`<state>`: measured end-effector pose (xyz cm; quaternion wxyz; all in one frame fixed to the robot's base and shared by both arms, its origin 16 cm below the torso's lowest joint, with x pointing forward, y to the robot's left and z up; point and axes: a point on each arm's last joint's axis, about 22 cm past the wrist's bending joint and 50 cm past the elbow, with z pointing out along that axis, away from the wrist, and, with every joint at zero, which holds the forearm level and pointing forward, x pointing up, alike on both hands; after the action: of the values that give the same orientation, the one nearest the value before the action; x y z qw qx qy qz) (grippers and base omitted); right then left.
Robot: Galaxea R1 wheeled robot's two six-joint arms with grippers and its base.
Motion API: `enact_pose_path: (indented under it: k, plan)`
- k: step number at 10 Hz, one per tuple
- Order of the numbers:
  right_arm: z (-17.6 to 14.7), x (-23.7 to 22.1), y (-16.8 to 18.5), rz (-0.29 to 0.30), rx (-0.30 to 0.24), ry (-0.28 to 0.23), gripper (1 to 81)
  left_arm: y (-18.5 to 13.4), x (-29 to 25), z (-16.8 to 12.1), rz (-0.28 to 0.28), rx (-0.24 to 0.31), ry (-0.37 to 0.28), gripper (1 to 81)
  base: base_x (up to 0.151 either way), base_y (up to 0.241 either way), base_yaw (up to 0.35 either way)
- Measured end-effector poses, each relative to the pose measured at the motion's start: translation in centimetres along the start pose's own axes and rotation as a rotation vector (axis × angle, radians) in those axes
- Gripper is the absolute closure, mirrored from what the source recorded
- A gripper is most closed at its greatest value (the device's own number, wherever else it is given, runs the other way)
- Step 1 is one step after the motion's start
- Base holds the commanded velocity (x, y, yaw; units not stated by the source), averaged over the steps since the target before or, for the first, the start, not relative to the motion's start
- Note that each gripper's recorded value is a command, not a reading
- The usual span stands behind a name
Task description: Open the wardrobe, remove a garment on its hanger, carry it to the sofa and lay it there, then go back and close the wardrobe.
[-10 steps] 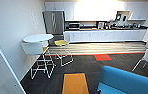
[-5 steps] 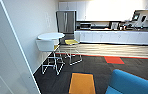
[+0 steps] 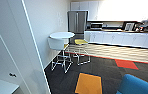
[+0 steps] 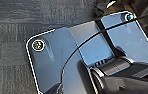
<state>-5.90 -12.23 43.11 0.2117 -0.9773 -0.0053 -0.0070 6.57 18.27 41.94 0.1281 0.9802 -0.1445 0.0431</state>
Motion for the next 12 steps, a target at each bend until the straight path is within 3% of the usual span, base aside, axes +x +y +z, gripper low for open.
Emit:
enact_pose_path:
  k: [12]
  plan:
    - [0.0,-0.48,0.01,0.001,-0.004,-0.006,1.0,0.32,-0.19,0.05,0.005,-0.004,-0.002,1.0,0.0,0.0,0.296]
